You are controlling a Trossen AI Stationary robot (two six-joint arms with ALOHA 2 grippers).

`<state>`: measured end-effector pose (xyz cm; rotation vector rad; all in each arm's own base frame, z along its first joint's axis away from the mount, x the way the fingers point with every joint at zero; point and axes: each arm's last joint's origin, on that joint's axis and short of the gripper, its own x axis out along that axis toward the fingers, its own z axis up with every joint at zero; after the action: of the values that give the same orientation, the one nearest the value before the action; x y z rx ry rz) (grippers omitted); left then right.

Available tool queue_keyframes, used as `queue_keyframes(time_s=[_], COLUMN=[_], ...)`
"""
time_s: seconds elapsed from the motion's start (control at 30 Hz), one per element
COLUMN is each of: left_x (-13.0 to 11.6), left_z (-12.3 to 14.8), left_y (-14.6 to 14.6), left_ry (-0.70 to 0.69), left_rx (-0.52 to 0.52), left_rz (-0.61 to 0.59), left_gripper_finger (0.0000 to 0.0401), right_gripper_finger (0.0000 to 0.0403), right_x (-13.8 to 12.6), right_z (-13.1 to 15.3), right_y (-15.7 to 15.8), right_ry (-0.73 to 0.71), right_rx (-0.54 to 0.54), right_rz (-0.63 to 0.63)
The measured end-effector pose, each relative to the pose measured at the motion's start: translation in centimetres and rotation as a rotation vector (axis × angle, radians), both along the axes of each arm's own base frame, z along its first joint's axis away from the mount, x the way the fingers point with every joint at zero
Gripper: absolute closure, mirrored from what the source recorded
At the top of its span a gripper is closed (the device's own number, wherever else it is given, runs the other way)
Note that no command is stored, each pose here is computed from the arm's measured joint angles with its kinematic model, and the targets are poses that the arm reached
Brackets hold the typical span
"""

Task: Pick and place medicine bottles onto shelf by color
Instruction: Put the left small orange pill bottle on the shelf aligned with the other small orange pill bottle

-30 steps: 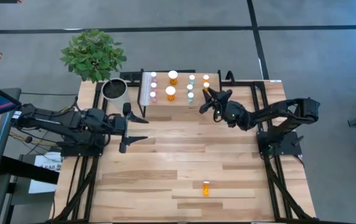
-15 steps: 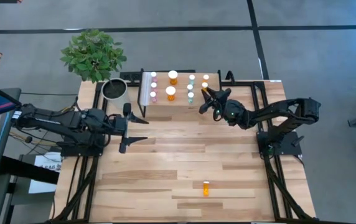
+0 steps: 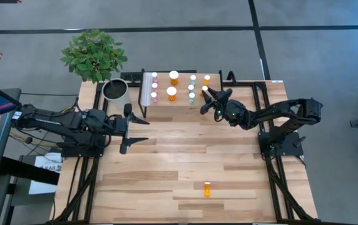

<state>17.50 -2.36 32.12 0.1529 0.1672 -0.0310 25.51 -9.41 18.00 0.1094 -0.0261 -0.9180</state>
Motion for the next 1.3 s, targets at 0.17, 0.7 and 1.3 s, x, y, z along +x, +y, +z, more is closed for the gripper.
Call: queue_keyframes(time_s=[0.17, 0.7, 1.3], left_x=[0.0, 0.0, 0.0], left_z=[0.0, -0.2, -0.3], left_y=[0.0, 0.0, 0.0], left_ry=[0.000, 0.026, 0.031], left_rx=[0.000, -0.011, -0.011], left_rz=[0.000, 0.003, 0.003], left_gripper_finger=[0.0143, 0.0143, 0.0143], right_gripper_finger=[0.0252, 0.0258, 0.0257], right_x=[0.0, 2.0, 2.0], right_z=[0.0, 1.3, 1.5], right_y=[0.0, -0.6, -0.7], right_ry=[-0.001, 0.137, 0.143], right_rx=[-0.001, -0.020, -0.027], right_rz=[0.000, -0.006, -0.047])
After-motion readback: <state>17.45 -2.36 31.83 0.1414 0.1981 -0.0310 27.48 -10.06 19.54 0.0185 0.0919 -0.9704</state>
